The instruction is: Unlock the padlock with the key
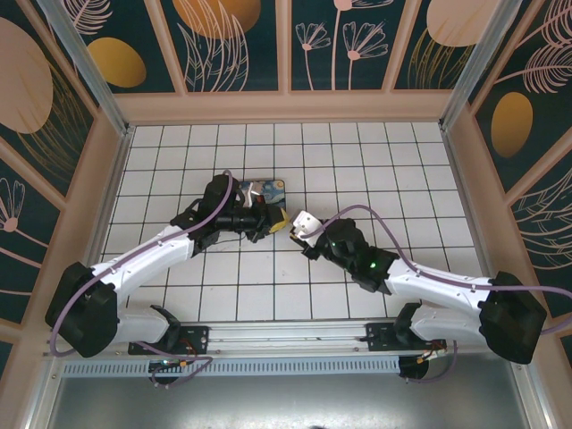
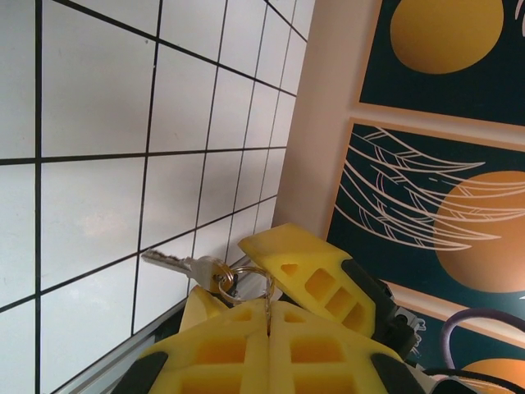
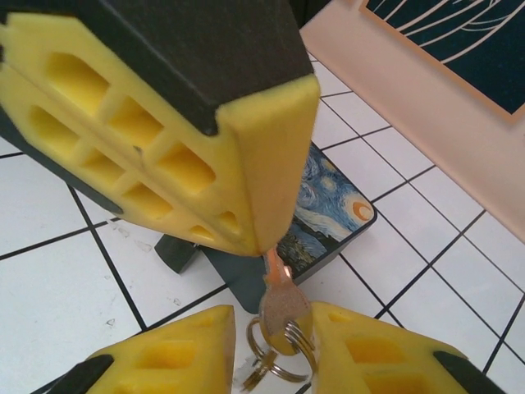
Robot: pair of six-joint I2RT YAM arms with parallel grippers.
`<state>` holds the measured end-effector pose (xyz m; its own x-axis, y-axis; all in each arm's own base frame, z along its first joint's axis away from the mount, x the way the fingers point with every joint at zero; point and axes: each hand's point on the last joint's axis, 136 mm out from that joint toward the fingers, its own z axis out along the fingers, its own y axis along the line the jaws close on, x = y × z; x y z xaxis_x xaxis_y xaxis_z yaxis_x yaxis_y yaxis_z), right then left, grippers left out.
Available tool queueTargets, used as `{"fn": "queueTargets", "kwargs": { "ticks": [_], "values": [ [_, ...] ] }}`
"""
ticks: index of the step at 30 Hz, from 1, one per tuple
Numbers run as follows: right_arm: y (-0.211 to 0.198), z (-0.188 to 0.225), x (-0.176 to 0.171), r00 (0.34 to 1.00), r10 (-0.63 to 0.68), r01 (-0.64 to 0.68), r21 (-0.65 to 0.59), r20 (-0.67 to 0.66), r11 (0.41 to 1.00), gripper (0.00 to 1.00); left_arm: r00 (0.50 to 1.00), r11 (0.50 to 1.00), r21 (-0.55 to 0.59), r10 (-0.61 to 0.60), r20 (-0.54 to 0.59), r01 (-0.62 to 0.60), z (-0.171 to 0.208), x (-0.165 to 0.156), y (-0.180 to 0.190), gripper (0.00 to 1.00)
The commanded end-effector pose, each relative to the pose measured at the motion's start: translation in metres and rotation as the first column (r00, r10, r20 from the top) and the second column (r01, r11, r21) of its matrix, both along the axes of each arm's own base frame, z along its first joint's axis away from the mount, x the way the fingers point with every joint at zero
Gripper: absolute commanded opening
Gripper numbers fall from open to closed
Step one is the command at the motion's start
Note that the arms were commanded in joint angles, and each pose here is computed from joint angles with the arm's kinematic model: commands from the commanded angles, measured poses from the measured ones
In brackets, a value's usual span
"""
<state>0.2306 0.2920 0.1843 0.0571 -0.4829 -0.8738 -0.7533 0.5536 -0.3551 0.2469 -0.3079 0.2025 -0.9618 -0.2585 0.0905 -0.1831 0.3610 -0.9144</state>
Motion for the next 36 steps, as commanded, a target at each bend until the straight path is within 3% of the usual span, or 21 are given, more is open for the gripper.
{"fn": "queueTargets", "kwargs": {
  "ticks": [1, 5, 11, 16, 18, 24, 27, 30, 36],
  "values": [
    [0.005, 0.032, 0.007, 0.995, -0.036, 0.03, 0.073, 0.088, 0.997, 0.32, 1.0, 1.0, -0.011, -0.011, 0.019, 0.012, 0.008, 0.004, -0.002, 0.0],
    [-0.005, 0.039, 0.011, 0.989, -0.087, 0.076, 0.094, 0.118, 0.993, 0.36, 1.0, 1.0, -0.008, -0.013, 0.018, 0.013, 0.007, 0.004, -0.002, 0.0],
    [-0.003, 0.042, 0.008, 0.992, -0.071, 0.059, 0.113, 0.1, 0.992, 0.19, 1.0, 1.0, -0.013, -0.011, 0.027, 0.011, 0.009, 0.005, -0.003, 0.0],
    [-0.001, 0.029, 0.004, 0.997, -0.048, 0.042, 0.09, 0.063, 0.995, 0.2, 0.999, 1.0, -0.023, -0.007, 0.034, 0.007, 0.014, 0.006, -0.003, 0.0],
    [-0.001, 0.025, 0.003, 0.997, -0.051, 0.046, 0.09, 0.061, 0.995, 0.14, 0.999, 1.0, -0.02, -0.008, 0.041, 0.009, 0.016, 0.006, -0.002, 0.0],
    [-0.001, 0.023, 0.004, 0.996, -0.058, 0.051, 0.088, 0.073, 0.995, 0.1, 0.999, 0.999, -0.03, -0.009, 0.039, 0.01, 0.018, 0.005, -0.003, 0.0],
    [-0.001, 0.023, 0.005, 0.994, -0.066, 0.06, 0.073, 0.085, 0.996, 0.0, 0.999, 0.999, -0.042, -0.012, 0.034, 0.013, 0.019, 0.005, -0.005, 0.0],
    [-0.002, 0.022, 0.006, 0.993, -0.077, 0.071, 0.064, 0.091, 0.995, 0.0, 0.999, 0.999, -0.045, -0.01, 0.032, 0.011, 0.021, 0.007, -0.006, 0.0],
    [-0.002, 0.013, 0.003, 0.997, -0.068, 0.066, 0.06, 0.028, 0.996, 0.0, 1.0, 0.999, -0.035, 0.013, 0.017, -0.013, 0.015, 0.013, -0.002, 0.36]
  ]
}}
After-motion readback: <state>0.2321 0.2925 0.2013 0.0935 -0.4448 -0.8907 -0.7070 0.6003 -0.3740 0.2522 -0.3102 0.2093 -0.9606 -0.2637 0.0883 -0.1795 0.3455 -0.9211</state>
